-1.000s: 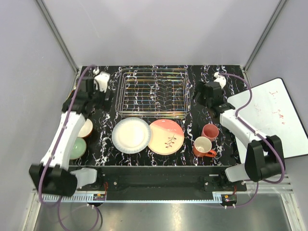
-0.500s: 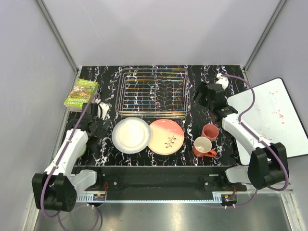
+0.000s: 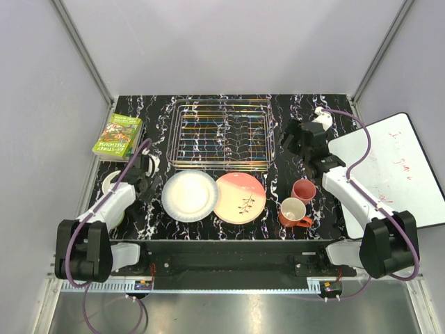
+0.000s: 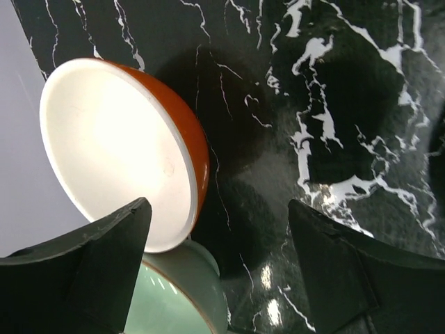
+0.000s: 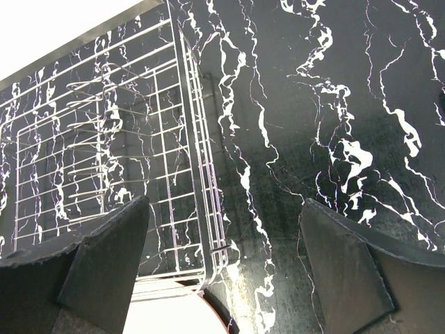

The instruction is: Load the mixed dishes into the dish rack

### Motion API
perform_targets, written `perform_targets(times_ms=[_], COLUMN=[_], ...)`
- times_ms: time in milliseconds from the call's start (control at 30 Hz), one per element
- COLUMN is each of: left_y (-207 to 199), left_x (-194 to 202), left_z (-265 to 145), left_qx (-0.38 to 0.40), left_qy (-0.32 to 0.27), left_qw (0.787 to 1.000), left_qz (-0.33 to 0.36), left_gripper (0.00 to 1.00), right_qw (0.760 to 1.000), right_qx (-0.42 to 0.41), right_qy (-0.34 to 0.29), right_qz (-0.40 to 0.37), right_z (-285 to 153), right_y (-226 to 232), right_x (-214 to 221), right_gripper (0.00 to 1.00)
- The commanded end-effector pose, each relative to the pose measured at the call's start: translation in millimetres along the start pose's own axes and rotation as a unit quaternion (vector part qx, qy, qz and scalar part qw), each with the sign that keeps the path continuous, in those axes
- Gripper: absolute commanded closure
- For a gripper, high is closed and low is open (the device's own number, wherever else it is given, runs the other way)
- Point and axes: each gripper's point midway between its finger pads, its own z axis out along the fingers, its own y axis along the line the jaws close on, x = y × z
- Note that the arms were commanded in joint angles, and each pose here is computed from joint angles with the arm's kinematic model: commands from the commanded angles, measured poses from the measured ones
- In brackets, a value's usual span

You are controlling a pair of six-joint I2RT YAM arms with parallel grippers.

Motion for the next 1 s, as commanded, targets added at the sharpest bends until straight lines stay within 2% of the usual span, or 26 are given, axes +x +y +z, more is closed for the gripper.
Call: perform_targets(times_ms=[0,267,400,433,500,533,633,800,900,967], left_y=[16,19,15,13,11,9,8,10,15,25], left_x=[-18,-17,-13,-10,-10,-10,-9,-10,-19,-39], left_z=[10,25,31,34,36,37,36,27,8,-18], left_qx=[-0.048,-0.073,-0.072,-0.069,-0.065,-0.063,-0.059,-0.056,-0.047,-0.037], left_qy=[-0.031,-0.03,-0.02,-0.014,-0.013,-0.012,-0.014,-0.023,-0.039,-0.076], left_qw=[0.998,0.997,0.997,0.998,0.998,0.998,0.998,0.998,0.998,0.996], left_qz=[-0.015,0.003,-0.001,0.0,-0.004,-0.004,-0.006,-0.009,-0.021,-0.036], left_gripper=[0.17,0.35,0.54,0.63,0.72,0.83,1.0,1.0,1.0,1.0], right_qw=[0.999,0.998,0.998,0.998,0.998,0.998,0.998,0.998,0.998,0.998], right_qx=[-0.012,-0.023,-0.022,-0.023,-0.026,-0.028,-0.024,-0.022,-0.023,-0.024], right_qy=[-0.039,-0.051,-0.05,-0.049,-0.05,-0.051,-0.051,-0.06,-0.062,-0.06], right_qz=[0.011,0.014,0.014,0.013,0.015,0.016,0.015,0.016,0.014,0.014], right_z=[-9,-8,-7,-7,-6,-7,-8,-13,-15,-15], right_y=[9,15,15,16,17,18,16,14,13,13], right_x=[-21,-27,-28,-27,-30,-31,-29,-33,-34,-32], right_gripper=[0.03,0.04,0.04,0.04,0.05,0.05,0.05,0.05,0.05,0.05])
